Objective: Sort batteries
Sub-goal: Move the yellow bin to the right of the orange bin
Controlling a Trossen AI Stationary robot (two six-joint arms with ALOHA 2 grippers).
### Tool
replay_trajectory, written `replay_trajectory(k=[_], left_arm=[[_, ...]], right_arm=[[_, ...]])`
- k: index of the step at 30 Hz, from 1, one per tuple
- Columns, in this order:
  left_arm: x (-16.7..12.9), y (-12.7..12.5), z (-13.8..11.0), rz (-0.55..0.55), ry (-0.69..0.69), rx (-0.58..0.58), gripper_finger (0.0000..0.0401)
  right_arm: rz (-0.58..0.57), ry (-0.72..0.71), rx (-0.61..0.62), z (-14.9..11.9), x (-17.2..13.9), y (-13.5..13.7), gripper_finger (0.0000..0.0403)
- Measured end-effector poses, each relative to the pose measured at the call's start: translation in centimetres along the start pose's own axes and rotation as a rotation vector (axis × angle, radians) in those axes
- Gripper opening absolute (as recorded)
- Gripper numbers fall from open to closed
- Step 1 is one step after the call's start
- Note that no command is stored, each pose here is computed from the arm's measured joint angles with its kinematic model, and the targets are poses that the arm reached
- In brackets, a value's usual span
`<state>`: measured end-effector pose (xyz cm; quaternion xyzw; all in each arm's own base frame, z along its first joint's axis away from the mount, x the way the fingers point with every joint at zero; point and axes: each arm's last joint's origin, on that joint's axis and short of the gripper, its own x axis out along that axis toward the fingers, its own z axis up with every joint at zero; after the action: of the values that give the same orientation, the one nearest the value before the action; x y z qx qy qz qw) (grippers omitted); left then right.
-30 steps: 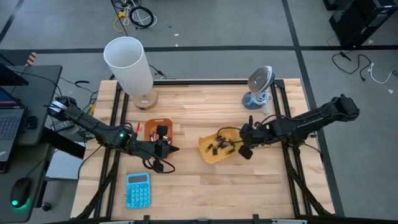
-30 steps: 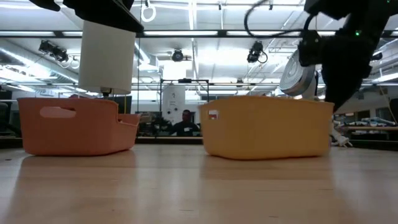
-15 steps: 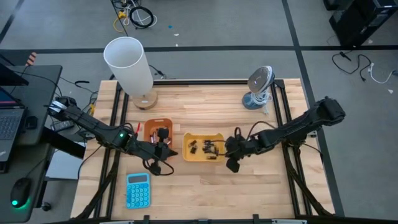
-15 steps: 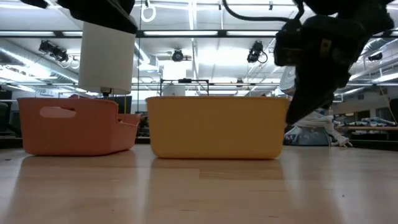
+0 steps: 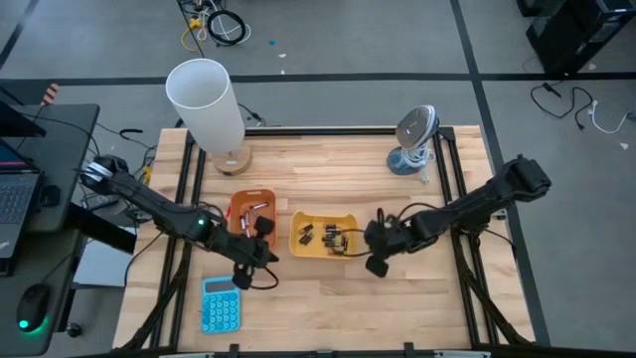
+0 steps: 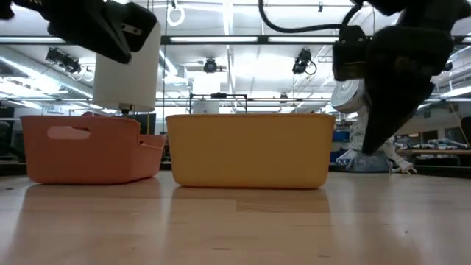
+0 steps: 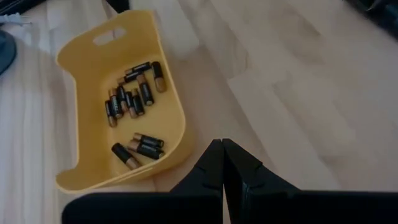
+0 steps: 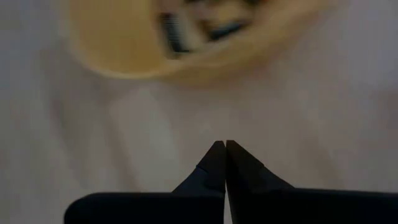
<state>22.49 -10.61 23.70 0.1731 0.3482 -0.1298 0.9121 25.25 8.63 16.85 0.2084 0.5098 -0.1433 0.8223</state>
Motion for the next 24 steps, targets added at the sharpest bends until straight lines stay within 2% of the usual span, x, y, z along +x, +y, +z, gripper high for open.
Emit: replay_trajectory(k=[3,8,12,14,18,24], left_arm=[[1.4,-0.2,-0.3,0.043,0.044,0.014,0.0],[4.2,-0.7,-0.3,0.075,0.055,0.071,0.0],[5.4,-0.8,-0.4,0.129,0.063,0.096,0.0],[5.9,-0.6,-0.6,0.15,0.077,0.089,0.0],[7.1,-0.1,-1.1,0.182,0.11,0.069,0.0],[8.2,0.7,-1.8,0.309,0.163,0.014,0.0]], right_arm=[[-0.108,-0.056,0.004,0.4,-1.4,-1.2,0.0],[-0.27,-0.194,-0.013,2.6,-2.2,-3.7,0.0],[-0.32,-0.223,-0.064,4.8,-1.9,-5.8,0.0],[-0.311,-0.228,-0.091,5.8,-1.4,-6.6,0.0],[-0.204,-0.247,-0.138,7.1,-1.4,-7.2,0.0],[-0.129,-0.206,-0.155,6.9,-1.0,-6.8,0.0]])
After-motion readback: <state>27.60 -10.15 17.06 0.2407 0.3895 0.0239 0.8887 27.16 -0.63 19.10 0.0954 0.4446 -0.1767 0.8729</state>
